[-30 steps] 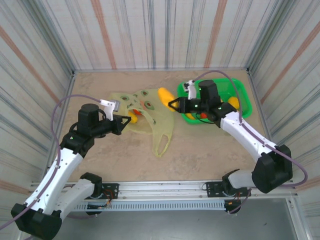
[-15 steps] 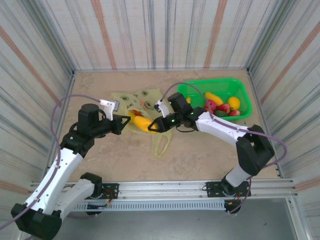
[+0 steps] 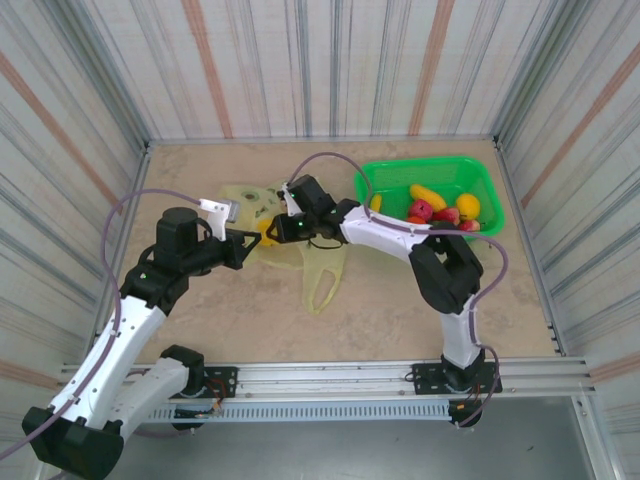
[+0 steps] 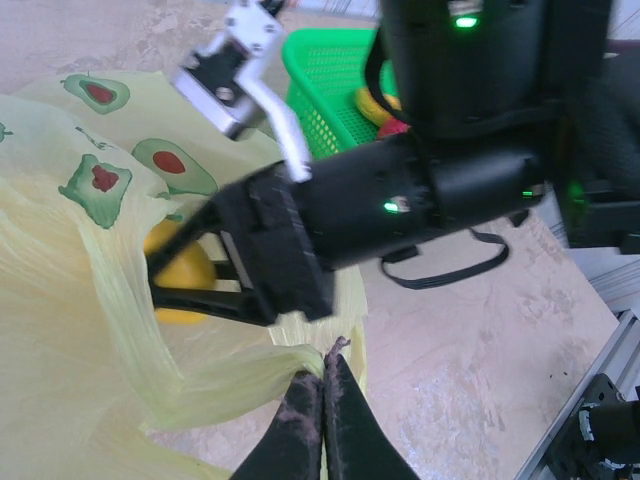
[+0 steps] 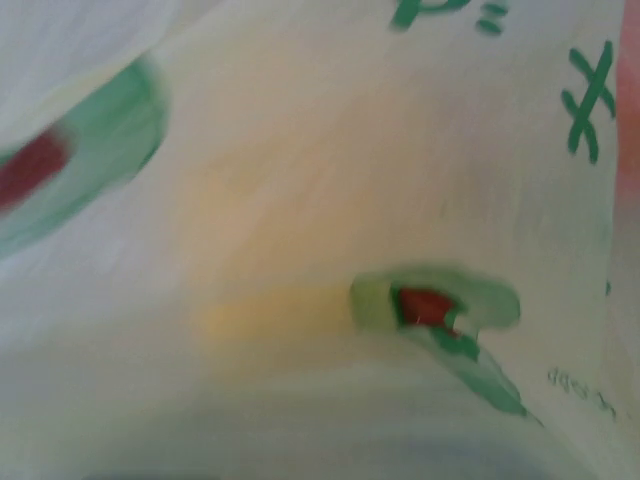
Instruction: Place the fake fruits into the plastic bag and tie a complex knot
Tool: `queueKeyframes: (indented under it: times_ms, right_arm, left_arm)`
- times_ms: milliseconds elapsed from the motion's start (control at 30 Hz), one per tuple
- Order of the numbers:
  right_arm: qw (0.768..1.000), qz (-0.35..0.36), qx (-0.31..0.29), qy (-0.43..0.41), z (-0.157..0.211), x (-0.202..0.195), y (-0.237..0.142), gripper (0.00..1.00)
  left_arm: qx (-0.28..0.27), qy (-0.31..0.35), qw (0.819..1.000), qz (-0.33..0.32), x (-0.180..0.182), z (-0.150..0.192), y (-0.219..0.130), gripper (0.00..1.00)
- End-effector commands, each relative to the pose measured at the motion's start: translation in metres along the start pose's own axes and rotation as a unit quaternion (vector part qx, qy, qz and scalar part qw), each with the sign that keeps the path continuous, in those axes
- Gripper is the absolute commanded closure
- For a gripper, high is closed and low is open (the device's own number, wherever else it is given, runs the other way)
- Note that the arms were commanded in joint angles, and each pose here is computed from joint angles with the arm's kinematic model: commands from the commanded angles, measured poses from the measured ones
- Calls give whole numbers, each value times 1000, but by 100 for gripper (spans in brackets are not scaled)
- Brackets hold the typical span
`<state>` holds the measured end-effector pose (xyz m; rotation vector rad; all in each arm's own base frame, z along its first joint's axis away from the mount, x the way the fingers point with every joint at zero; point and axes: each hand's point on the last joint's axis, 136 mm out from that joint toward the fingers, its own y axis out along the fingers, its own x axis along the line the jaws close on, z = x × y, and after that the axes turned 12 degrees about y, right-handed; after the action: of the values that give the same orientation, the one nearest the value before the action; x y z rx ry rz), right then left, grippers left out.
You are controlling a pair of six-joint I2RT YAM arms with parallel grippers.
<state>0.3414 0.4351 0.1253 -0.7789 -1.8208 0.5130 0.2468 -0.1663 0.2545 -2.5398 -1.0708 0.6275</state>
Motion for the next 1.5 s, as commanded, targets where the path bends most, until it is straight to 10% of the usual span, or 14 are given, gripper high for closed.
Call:
queueKeyframes:
  times_ms: [0, 367, 933, 1467]
  right_arm:
    - [997, 36, -42, 55, -17, -5, 22, 59]
    - [991, 74, -92, 54, -22, -14, 23, 29]
    - [998, -1, -67, -19, 1, 14, -38, 62]
    - [996, 16, -79, -30, -3, -35, -137, 62]
  left_arm:
    - [-1, 0, 1000, 1, 0, 2, -2, 100]
    - [7, -6, 1000, -2, 3, 4, 2, 100]
    - [6, -4, 1000, -7, 4, 4, 1, 100]
    - [4, -3, 1000, -3, 2, 4, 0, 100]
